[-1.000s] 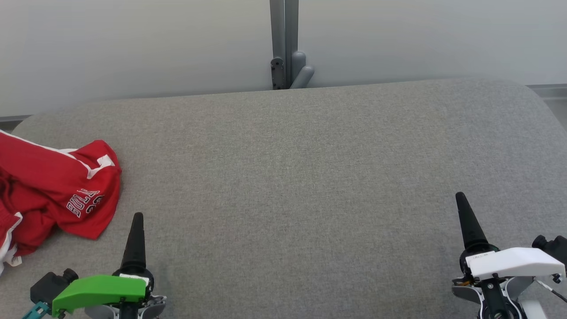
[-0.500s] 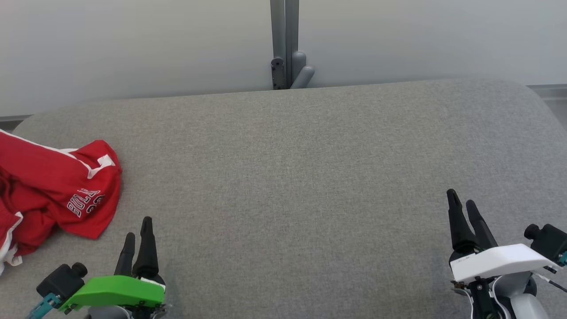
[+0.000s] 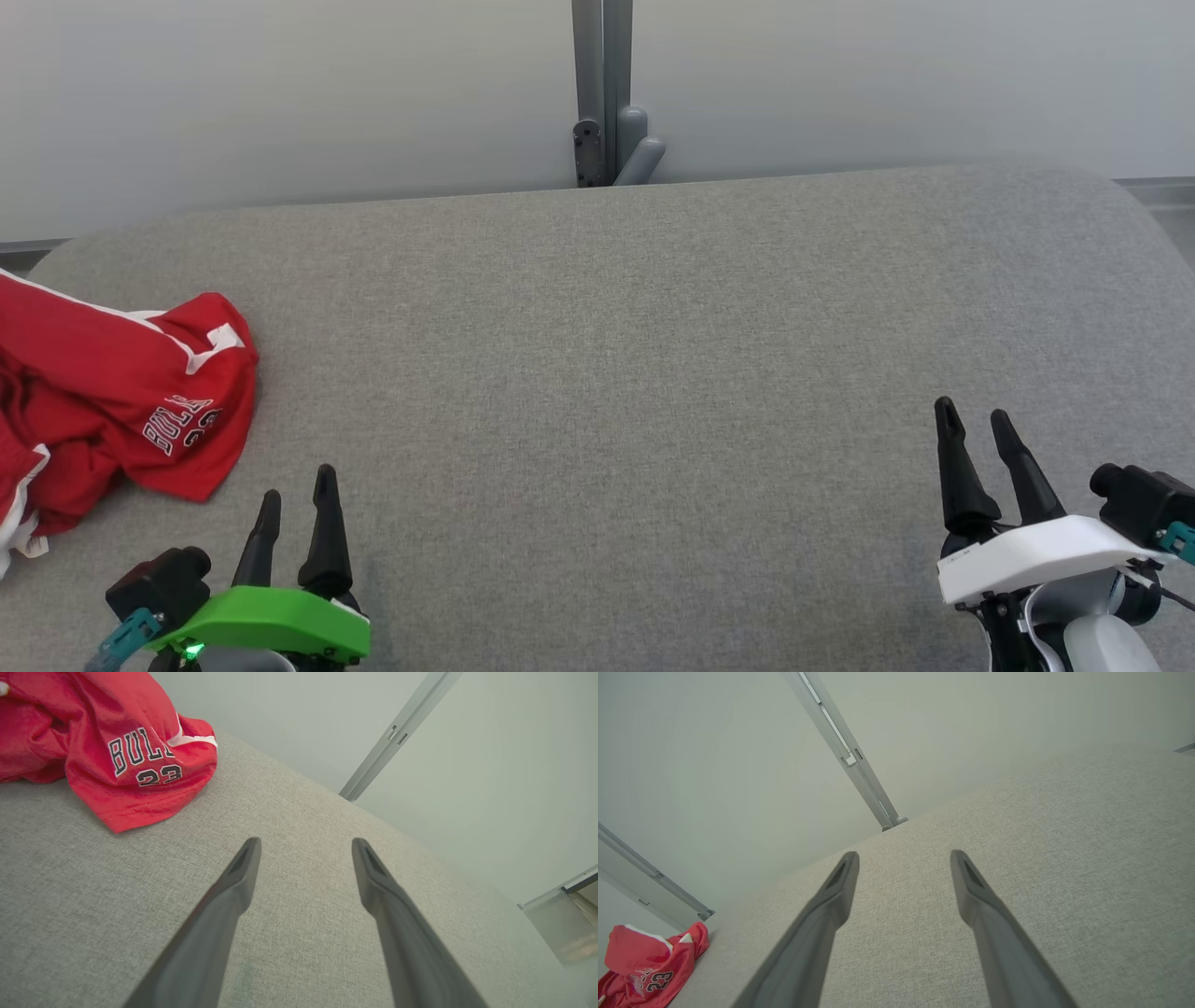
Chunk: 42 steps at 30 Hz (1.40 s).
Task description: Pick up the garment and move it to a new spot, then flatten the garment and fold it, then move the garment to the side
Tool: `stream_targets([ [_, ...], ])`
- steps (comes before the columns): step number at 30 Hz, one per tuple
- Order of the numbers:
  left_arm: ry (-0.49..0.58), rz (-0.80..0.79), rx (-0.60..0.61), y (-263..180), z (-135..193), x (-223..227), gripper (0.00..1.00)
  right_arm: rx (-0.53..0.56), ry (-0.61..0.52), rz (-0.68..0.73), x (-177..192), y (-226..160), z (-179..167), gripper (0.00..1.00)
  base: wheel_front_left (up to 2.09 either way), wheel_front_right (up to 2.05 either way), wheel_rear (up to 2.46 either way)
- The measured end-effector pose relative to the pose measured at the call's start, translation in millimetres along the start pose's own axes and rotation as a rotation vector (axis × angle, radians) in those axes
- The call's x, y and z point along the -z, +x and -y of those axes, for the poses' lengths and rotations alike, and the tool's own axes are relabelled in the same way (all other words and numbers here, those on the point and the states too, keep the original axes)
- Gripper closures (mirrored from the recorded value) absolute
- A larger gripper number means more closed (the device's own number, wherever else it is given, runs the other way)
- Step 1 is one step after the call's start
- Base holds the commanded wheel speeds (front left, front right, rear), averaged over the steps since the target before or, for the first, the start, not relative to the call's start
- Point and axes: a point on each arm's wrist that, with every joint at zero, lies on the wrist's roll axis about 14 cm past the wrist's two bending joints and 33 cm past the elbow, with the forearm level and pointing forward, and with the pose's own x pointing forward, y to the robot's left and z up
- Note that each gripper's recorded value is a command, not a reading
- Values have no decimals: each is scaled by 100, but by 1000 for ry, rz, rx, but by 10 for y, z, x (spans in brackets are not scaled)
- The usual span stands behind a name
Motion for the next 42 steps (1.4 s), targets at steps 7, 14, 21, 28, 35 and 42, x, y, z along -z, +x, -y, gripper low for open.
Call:
stream_targets([
  [7,99,0,2,-31,-12,22,0,-11,-89,0,13,-24,-15,0,0,0,0],
  [14,180,-3,5,-60,-22,52,0,-20,-165,1,27,-37,-22,0,0,0,0],
  [21,256,5,18,-65,-3,48,0,-30,-238,6,29,-48,-30,0,0,0,0],
  [28,331,15,29,-74,15,40,0,-40,-307,9,37,-73,-39,0,0,0,0],
  [35,392,28,45,-85,44,31,0,-57,-368,21,23,-84,-73,0,0,0,0],
  [42,434,34,53,-99,53,31,0,-68,-407,26,26,-91,-100,0,0,0,0],
])
